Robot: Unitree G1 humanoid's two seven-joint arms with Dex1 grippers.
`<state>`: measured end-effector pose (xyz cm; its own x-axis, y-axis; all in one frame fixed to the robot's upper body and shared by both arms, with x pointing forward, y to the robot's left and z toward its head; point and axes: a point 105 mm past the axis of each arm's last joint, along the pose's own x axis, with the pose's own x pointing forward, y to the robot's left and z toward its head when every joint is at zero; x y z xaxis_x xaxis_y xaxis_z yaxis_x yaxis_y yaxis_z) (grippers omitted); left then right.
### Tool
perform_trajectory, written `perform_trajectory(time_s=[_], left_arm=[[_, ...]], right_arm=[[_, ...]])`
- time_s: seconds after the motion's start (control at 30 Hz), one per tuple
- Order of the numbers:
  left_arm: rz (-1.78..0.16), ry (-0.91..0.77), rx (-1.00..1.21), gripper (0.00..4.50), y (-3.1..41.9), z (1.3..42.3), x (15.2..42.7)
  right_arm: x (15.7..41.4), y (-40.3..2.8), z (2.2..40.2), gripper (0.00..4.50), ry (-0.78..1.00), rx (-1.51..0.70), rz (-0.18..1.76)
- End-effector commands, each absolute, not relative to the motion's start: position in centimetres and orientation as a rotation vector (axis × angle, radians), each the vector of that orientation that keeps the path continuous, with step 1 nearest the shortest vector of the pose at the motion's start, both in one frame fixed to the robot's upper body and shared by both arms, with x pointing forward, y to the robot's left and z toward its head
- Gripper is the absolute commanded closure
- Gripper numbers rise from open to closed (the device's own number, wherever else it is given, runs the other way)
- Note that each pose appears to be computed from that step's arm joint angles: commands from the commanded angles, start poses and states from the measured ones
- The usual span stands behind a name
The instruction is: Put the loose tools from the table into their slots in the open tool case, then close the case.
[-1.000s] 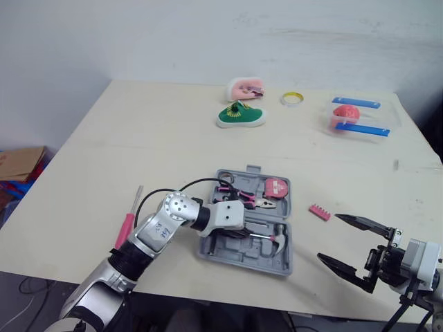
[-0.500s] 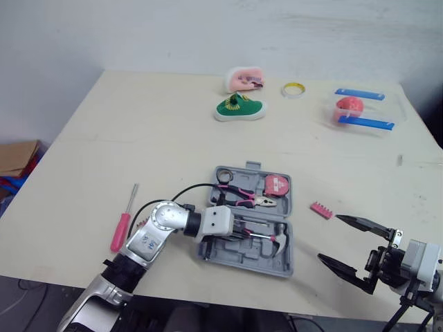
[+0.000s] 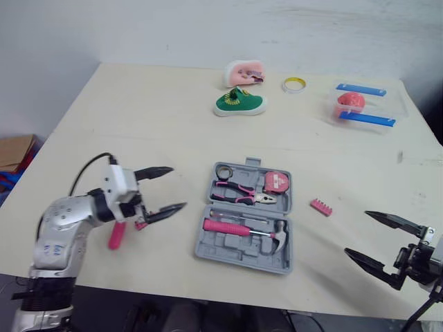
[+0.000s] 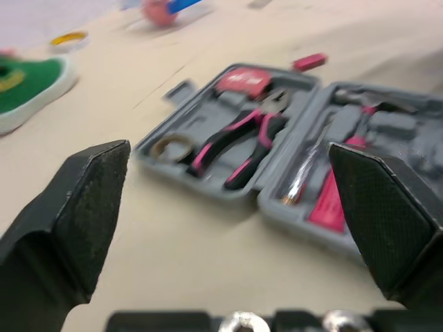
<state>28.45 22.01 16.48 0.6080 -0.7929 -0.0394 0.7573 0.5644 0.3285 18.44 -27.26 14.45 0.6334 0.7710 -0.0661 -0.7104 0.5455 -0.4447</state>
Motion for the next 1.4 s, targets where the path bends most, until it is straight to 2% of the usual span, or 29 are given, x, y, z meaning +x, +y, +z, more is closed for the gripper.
perform_trajectory(time_s=[0.03,0.17,0.33,0.53,0.7,0.83,0.97,1.1,1.4], left_arm=[[-0.636,-0.037,0.345,0.04,30.8,15.8,27.0],[-0.411,0.077,0.356,0.04,37.5,14.1,23.9],[-0.182,0.144,0.353,0.04,43.1,13.7,20.4],[-0.153,0.129,0.355,0.04,43.4,14.0,19.3],[-0.187,0.105,0.35,0.04,42.2,14.4,19.8],[-0.34,0.04,0.331,0.04,37.3,15.5,21.8],[-0.474,0.009,0.334,0.04,33.1,16.8,22.8],[-0.598,0.063,0.363,0.04,29.4,16.4,22.6],[-0.661,0.224,0.303,0.04,24.8,13.1,22.7]], right_arm=[[18.2,-29.9,14.9,0.0,-0.131,-0.506,0.83],[18.2,-33.1,14.1,0.0,-0.072,-0.522,0.734],[18.0,-36.9,13.9,0.0,-0.026,-0.526,0.583],[17.2,-39.1,13.0,0.0,0.042,-0.488,0.515],[17.6,-38.9,13.1,0.0,0.028,-0.498,0.525],[20.2,-35.2,14.5,0.0,-0.114,-0.496,0.637],[21.7,-31.1,15.3,0.0,-0.191,-0.469,0.766],[22.5,-27.8,16.0,0.0,-0.247,-0.447,0.867],[23.3,-22.0,17.3,0.0,-0.344,-0.405,1.06]])
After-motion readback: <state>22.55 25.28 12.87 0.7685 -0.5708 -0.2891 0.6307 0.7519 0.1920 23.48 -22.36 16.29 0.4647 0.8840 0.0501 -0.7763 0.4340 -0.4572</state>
